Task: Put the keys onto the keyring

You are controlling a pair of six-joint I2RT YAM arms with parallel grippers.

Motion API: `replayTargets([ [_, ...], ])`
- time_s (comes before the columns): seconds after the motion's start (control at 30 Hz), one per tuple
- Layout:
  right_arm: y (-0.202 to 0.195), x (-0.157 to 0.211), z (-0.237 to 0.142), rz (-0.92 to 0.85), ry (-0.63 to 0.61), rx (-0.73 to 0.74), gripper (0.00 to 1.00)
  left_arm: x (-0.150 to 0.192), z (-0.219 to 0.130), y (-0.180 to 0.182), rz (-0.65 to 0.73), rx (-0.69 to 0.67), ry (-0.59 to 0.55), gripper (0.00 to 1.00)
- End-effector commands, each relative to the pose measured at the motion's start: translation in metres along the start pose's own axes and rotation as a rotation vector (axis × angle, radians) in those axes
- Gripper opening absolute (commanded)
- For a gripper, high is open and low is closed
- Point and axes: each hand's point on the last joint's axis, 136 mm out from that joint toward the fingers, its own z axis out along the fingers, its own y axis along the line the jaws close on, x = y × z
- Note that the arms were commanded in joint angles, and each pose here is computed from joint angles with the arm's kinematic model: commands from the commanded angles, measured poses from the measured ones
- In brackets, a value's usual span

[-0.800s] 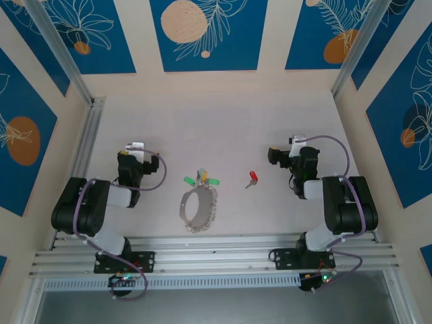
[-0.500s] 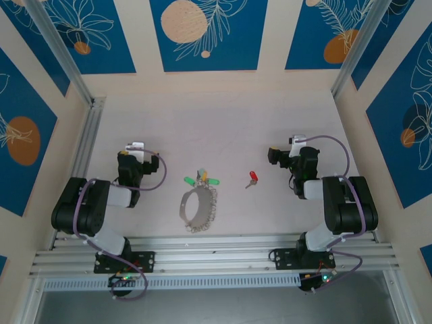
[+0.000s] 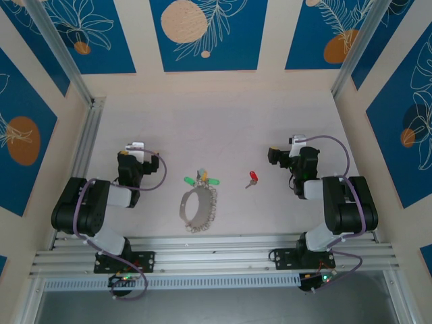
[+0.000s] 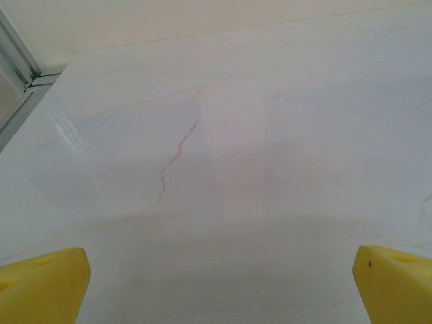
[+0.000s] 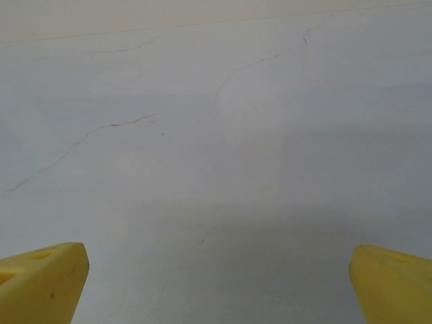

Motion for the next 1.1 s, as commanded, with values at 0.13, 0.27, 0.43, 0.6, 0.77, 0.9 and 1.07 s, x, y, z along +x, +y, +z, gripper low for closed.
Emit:
replayTargets([
  [0.13,-0.001,-0.001,-0.005,0.011,-0.006,0.013,0.99,-0.002,-0.004,0.003,0.011,0.003,-0.009,1.00],
  [0.27,-0.001,-0.001,-0.005,0.010,-0.009,0.013,0.99,-0.002,-0.004,0.003,0.011,0.003,-0.009,1.00],
  [0.43,-0.001,-0.001,-0.005,0.012,-0.007,0.013,0.99,-0.002,-0.004,0.003,0.011,0.004,-0.010,1.00],
  [0.6,0.000,-0.002,-0.005,0.010,-0.013,0.014,0.99,-0.002,-0.004,0.003,0.012,0.004,-0.010,1.00],
  [0.77,0.007,-0.015,-0.002,-0.009,0.084,-0.003,0.99,-0.002,-0.004,0.003,0.012,0.004,-0.010,1.00],
  [0.9,0.009,-0.015,-0.010,-0.012,0.081,0.005,0.99,-0.002,-0.004,0.003,0.012,0.004,-0.009,1.00],
  [1.07,0.025,-0.029,-0.027,-0.024,0.044,-0.033,0.99,-0.002,-0.003,0.002,0.004,0.022,-0.003,1.00],
])
